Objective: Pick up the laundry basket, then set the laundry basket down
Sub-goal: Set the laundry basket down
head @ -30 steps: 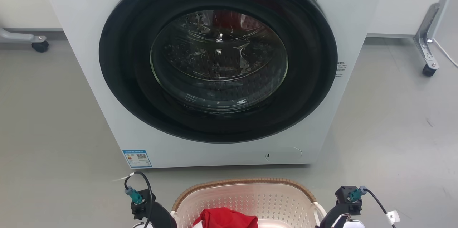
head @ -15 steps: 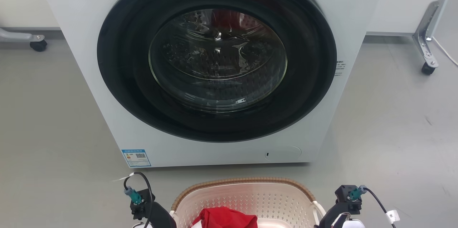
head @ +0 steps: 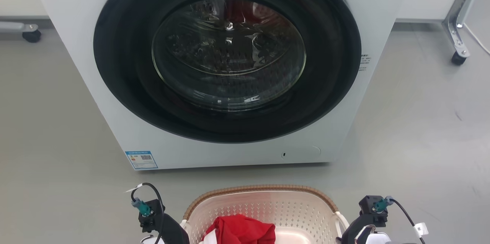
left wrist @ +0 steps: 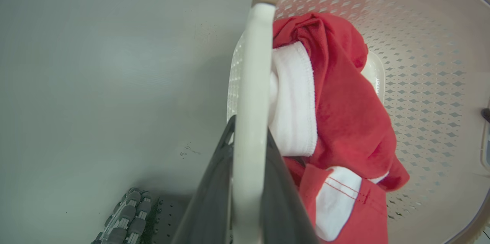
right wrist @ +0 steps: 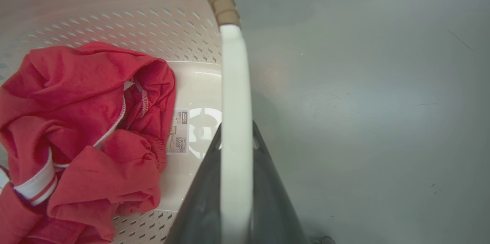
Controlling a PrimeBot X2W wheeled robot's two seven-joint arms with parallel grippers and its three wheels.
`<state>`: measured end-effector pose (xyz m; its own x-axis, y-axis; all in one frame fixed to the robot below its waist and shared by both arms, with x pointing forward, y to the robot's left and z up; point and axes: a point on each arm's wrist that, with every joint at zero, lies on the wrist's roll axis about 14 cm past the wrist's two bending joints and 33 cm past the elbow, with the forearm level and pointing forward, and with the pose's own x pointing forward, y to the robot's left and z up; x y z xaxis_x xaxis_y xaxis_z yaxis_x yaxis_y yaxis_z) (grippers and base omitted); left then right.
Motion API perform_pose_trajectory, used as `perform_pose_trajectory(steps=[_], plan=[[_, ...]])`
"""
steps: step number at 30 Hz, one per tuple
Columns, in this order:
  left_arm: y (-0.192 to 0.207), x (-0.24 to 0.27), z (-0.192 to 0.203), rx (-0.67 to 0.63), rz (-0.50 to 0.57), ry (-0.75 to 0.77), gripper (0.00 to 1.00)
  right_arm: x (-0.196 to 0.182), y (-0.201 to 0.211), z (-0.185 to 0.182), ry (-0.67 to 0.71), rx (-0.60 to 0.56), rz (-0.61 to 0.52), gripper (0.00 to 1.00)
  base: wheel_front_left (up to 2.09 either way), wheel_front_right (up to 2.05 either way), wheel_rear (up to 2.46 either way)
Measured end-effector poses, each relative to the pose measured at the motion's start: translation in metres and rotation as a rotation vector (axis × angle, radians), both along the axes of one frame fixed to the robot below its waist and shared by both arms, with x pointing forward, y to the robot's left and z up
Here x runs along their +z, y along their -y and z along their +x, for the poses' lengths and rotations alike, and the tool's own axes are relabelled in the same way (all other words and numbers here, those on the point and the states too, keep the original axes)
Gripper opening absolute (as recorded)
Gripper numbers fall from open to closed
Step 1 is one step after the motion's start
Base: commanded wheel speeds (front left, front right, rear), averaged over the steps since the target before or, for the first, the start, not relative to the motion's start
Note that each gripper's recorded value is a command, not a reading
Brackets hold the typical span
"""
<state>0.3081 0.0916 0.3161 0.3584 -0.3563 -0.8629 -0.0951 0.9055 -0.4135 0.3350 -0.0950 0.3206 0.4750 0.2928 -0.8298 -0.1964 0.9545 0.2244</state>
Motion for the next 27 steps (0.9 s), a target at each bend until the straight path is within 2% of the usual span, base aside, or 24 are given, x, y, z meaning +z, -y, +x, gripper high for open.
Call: perform_pose_trajectory(steps=[13,27], plan=[[0.006,-0.017,0.025,0.005,0.006,0.023,0.00,-0.018,0.006,0.025,-0.006,-0.049,-0.012,0.00,0.00,0.00,0.00],[0.006,-0.048,0.054,0.026,0.022,0.045,0.00,-0.052,0.011,0.052,0.002,-0.036,-0.035,0.00,0.00,0.00,0.00]])
